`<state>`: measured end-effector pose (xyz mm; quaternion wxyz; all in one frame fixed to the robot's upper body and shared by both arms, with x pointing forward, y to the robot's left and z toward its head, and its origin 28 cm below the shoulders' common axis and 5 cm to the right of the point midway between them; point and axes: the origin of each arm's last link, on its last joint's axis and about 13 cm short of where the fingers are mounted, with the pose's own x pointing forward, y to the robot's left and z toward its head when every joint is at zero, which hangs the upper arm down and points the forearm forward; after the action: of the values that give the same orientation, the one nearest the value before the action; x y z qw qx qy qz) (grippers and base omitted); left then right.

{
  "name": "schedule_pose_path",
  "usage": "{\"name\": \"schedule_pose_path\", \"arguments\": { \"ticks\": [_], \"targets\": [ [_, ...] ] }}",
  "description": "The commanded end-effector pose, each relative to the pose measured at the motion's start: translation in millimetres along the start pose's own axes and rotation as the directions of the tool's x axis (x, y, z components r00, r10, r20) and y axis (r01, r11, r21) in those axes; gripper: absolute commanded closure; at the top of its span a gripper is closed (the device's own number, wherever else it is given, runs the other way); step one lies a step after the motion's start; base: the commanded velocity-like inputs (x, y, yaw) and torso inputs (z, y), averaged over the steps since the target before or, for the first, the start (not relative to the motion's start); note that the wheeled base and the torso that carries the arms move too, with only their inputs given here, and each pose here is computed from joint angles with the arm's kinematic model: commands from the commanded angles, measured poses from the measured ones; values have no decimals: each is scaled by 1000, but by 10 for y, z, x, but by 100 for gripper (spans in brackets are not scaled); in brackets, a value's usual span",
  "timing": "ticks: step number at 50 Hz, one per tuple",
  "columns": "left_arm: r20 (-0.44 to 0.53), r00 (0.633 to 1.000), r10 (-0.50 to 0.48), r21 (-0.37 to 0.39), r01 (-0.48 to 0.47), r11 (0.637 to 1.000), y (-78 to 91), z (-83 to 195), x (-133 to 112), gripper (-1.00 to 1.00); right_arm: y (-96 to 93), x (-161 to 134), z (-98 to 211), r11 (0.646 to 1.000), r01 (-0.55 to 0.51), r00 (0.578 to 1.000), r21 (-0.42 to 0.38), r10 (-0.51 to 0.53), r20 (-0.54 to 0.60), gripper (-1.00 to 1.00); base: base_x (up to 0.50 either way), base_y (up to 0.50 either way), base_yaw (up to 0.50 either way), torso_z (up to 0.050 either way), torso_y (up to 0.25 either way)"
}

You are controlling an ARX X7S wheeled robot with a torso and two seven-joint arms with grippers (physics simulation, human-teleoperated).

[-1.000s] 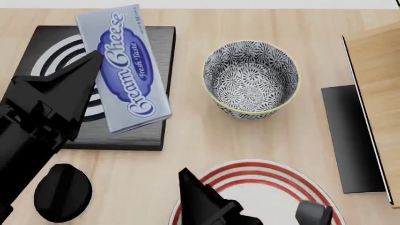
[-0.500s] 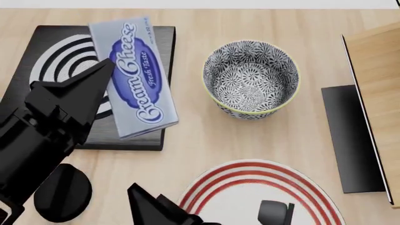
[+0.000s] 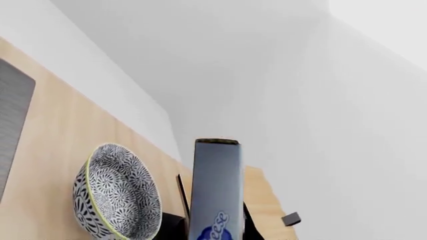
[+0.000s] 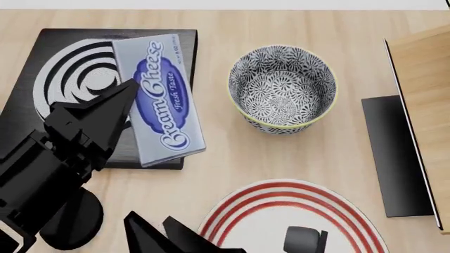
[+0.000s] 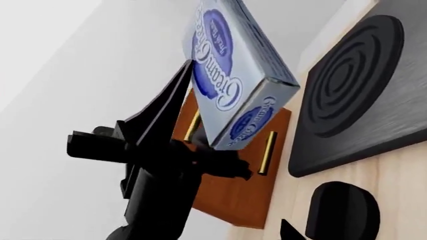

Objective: Pick up the cream cheese and put it in the bowl.

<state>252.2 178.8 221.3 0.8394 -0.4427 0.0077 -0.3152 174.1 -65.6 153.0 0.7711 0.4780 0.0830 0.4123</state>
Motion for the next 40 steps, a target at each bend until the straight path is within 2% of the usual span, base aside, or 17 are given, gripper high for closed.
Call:
{"name": "schedule_pose_path", "arguments": {
  "ticks": [1,28,40],
  "targets": [
    [2,1000,-18,-21,18,1000,16,10,-2,100,26,-3,23,999,-7,1000,-33,7,16,-100,0,0,0,0,0],
    [-18,1000,-10,-8,9,1000,35,-17,-4,100,-67,18,153,996,41,995,-73,-35,93,-100,0,0,0,1,1],
    [-23,1000,-13,-5,13,1000,12,-18,-13,100,-131,58,179,997,51,994,-62,-45,97,-100,0,0,0,0,0]
  ]
}}
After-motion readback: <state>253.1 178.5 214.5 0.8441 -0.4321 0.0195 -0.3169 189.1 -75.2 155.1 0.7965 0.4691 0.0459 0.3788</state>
